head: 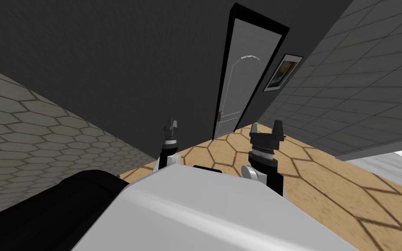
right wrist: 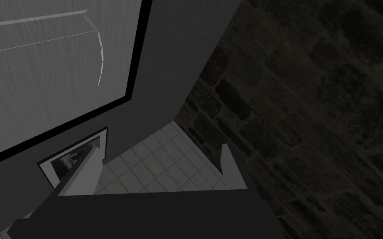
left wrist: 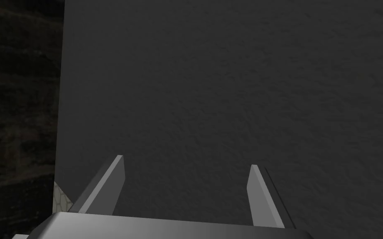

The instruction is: Pull the door open

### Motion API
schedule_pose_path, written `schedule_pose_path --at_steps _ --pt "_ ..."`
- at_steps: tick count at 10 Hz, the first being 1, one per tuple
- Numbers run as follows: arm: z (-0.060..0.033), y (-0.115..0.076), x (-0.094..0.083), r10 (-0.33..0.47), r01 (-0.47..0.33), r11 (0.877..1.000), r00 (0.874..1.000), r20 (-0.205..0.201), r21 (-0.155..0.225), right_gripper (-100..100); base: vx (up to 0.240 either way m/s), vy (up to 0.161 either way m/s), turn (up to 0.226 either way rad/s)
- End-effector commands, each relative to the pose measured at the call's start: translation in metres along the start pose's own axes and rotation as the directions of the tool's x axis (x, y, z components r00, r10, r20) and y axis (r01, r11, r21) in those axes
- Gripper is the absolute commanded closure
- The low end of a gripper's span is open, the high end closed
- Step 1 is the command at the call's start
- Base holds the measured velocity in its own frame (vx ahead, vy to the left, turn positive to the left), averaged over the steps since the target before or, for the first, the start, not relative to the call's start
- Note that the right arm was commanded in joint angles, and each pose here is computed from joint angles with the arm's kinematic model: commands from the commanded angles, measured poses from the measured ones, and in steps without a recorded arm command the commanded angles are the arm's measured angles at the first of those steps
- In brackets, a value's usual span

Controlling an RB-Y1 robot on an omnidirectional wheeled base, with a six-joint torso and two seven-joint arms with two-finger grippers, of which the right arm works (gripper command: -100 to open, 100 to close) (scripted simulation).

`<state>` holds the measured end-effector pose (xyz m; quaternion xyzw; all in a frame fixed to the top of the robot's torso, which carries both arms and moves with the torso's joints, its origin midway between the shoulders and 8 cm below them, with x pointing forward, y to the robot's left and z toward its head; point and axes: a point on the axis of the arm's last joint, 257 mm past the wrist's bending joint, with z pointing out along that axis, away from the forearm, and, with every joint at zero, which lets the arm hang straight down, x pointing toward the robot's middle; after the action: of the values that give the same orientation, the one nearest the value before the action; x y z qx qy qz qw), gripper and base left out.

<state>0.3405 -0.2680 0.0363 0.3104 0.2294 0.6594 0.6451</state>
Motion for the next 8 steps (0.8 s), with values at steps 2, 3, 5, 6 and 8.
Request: schedule_pose_path --at_steps 2,3,5,6,8 --pt "-0.0064 -0.014 -0.008 -0.11 0.111 0.993 0.994 -0.017 0.032 -100 0.115 -0.084 0.206" --pt "-0.0099 -0.022 -0.012 -0.166 0.167 0.985 0.986 -0.027 0.048 -100 0.152 -0.015 0.208" --pt "-0.0162 -0.034 -0.021 -0.258 0.26 0.963 0.965 -0.046 0.074 -100 0.153 -0.049 0.215" --pt "-0.0213 -0.043 -0.027 -0.324 0.328 0.94 0.944 -0.062 0.091 -100 0.137 -0.069 0.256" --pt "-0.0306 -0.058 -0.04 -0.43 0.439 0.89 0.898 -0.093 0.12 -100 0.133 -0.076 0.225"
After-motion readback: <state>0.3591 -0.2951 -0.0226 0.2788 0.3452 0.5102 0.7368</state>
